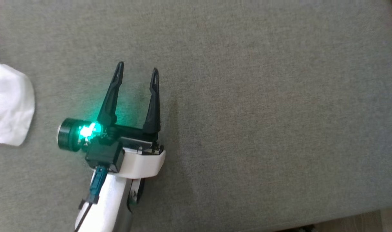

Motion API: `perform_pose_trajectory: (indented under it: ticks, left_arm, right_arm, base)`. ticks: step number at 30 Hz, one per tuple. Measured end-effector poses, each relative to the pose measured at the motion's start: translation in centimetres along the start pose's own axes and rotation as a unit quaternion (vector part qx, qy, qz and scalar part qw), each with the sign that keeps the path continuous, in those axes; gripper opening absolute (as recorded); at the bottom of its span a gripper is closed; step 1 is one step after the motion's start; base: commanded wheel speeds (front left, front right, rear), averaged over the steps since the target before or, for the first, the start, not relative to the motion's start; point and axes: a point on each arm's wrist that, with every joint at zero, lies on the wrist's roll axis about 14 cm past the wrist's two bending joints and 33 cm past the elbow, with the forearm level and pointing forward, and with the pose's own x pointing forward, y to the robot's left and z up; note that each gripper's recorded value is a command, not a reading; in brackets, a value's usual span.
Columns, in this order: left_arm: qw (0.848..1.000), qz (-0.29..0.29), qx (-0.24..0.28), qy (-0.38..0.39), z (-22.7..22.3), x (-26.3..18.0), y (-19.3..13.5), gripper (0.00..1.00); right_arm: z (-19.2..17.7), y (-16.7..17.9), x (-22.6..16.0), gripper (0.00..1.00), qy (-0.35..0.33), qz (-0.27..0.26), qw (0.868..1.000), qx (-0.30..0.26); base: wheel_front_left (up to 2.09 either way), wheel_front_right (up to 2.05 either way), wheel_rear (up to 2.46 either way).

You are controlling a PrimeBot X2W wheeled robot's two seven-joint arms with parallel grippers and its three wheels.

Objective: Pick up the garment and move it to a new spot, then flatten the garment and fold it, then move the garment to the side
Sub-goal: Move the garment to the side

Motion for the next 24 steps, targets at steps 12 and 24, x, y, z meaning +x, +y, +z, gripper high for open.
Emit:
perform_pose_trajectory:
  ticks: [12, 24]
  left_arm:
    - [0.998, 0.057, 0.0, 0.005, 3.0, -5.9, 1.6, 1.0]
    - [0.991, 0.131, -0.007, -0.009, 5.4, -15.0, 3.5, 1.0]
  right_arm:
    - [-0.2, 15.8, -8.0, 1.0, -0.056, 0.171, 0.98, 0.083]
    - [2.3, 24.5, -22.1, 1.0, -0.156, 0.28, 0.937, 0.139]
  base:
    - [0.0, 0.0, 0.0]
    - [0.0, 0.0, 0.0]
